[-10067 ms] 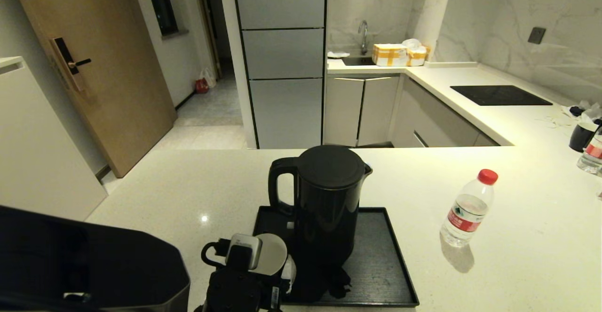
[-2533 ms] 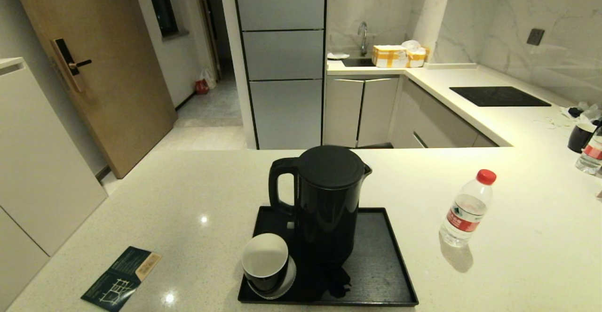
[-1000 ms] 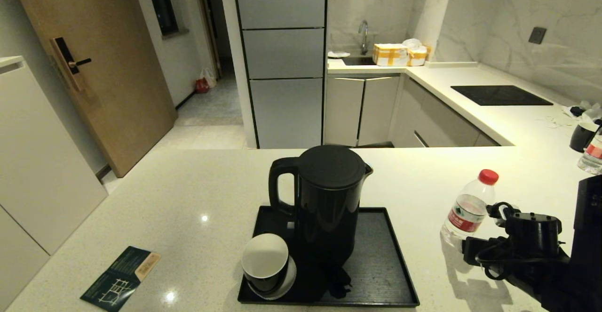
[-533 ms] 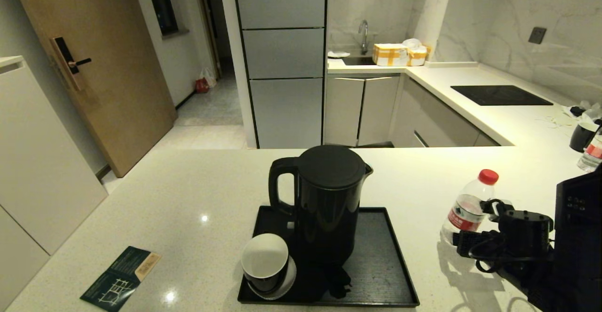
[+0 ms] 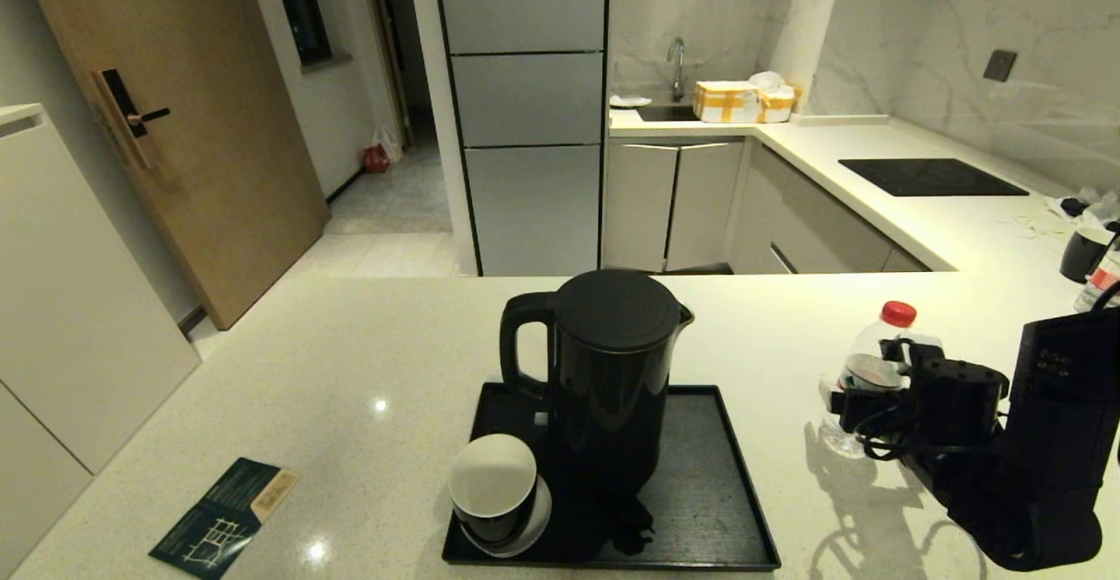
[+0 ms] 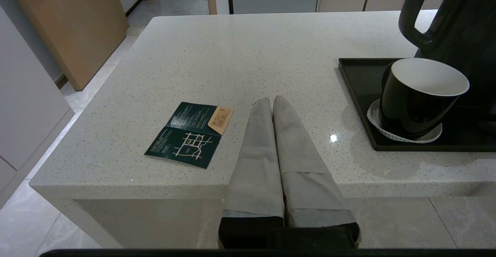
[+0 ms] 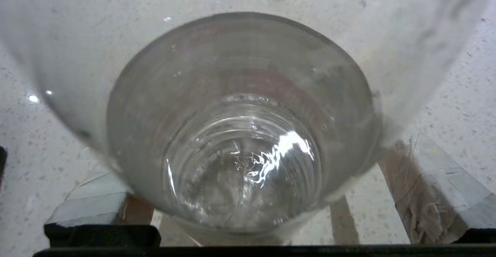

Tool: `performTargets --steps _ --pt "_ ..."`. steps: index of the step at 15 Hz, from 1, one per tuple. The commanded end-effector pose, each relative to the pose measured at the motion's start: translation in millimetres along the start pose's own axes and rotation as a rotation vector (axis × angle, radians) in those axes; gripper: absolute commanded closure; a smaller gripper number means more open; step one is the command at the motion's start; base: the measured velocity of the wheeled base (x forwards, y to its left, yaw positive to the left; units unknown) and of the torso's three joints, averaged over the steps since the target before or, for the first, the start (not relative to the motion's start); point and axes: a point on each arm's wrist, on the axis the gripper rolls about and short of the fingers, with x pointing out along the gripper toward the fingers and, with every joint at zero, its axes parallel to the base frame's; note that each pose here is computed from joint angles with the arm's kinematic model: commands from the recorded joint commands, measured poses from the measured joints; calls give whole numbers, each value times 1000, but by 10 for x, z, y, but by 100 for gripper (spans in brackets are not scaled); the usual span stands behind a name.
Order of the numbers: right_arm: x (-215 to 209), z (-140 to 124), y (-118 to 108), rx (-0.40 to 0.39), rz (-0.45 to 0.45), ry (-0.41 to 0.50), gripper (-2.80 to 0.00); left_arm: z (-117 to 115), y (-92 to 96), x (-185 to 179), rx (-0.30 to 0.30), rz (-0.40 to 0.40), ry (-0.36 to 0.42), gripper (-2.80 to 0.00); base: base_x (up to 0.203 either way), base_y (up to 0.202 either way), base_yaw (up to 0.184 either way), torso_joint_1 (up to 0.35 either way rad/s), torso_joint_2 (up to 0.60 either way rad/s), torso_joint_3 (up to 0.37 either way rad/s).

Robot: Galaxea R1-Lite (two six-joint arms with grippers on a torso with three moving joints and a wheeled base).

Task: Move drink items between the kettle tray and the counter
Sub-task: Return the bottled water to its original position

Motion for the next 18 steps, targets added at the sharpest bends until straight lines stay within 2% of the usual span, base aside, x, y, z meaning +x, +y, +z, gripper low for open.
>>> performTargets --steps 1,2,5,8,12,16,18 --pt "28 -25 79 -7 14 -5 -280 0 0 1 0 0 1 0 0 0 0 0 0 0" --pt "26 -43 115 -13 9 -2 0 0 0 1 0 0 1 0 0 0 0 0 0 0" --pt "47 -97 188 -22 -13 5 0 0 0 1 0 0 1 0 0 0 0 0 0 0" --pt "-19 -120 392 -35 41 3 0 0 0 1 0 0 1 0 0 0 0 0 0 0" --pt "-220 176 448 19 77 -83 0 0 0 1 0 0 1 0 0 0 0 0 0 0" --pt "-538 399 500 26 124 -147 0 0 0 1 0 0 1 0 0 0 0 0 0 0" --pt "-745 396 588 5 175 -137 0 0 0 1 0 0 1 0 0 0 0 0 0 0"
